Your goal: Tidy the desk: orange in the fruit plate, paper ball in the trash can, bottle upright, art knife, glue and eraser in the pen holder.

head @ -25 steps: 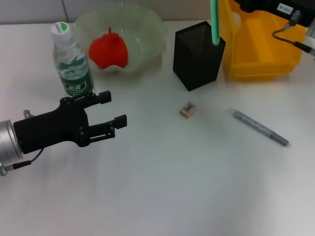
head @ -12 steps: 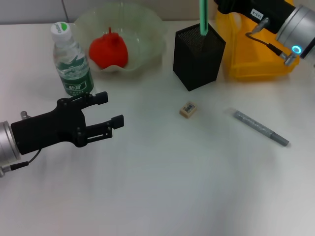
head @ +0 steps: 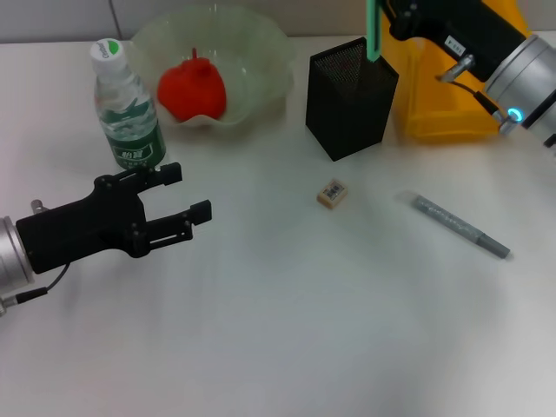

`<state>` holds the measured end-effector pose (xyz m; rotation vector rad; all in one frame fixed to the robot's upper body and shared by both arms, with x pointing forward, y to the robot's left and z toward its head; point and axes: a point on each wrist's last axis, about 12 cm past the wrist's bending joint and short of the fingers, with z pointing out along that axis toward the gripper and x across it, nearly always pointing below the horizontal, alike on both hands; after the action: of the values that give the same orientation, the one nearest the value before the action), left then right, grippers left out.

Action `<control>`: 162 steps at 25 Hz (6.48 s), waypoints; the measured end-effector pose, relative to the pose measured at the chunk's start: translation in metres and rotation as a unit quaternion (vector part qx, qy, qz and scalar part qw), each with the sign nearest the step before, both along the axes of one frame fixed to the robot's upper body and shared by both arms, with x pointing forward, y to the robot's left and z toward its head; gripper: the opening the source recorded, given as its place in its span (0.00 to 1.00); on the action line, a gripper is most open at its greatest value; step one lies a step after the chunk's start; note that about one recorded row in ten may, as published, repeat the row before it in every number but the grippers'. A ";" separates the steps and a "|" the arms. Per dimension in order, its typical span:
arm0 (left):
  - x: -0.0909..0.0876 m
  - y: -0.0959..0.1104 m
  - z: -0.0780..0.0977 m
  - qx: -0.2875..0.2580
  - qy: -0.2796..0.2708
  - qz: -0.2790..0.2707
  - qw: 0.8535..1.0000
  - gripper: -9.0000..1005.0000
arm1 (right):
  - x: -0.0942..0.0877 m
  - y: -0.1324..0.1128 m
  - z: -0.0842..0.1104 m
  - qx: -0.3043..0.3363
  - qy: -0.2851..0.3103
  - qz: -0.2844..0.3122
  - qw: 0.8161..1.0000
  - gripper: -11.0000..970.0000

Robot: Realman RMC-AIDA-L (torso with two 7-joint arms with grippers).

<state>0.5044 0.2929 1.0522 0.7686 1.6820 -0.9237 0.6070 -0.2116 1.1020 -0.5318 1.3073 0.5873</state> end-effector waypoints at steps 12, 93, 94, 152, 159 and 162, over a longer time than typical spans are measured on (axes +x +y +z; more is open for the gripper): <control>0.003 -0.002 0.000 -0.014 0.028 0.006 1.000 0.80 | 0.002 0.017 -0.005 -0.044 -0.026 -0.006 0.999 0.17; -0.004 -0.002 0.008 -0.033 0.011 -0.029 0.999 0.80 | 0.008 0.017 0.045 -0.387 0.420 0.155 0.806 0.84; -0.004 -0.002 0.008 -0.033 0.011 -0.029 0.999 0.80 | 0.009 0.025 0.040 -0.393 0.412 0.154 0.807 0.84; -0.010 -0.003 0.003 -0.040 0.022 -0.023 0.999 0.80 | 0.011 0.065 0.001 -0.436 0.342 0.128 0.822 0.55; -0.010 -0.003 0.003 -0.042 0.021 -0.023 0.999 0.80 | 0.011 0.064 0.000 -0.435 0.342 0.124 0.824 0.50; -0.010 -0.003 0.003 -0.042 0.021 -0.023 0.999 0.80 | 0.011 0.063 -0.001 -0.435 0.342 0.123 0.824 0.48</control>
<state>0.4943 0.2900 1.0556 0.7384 1.6573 -1.0433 0.6180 -0.1484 1.1013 -1.3416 2.2282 0.3615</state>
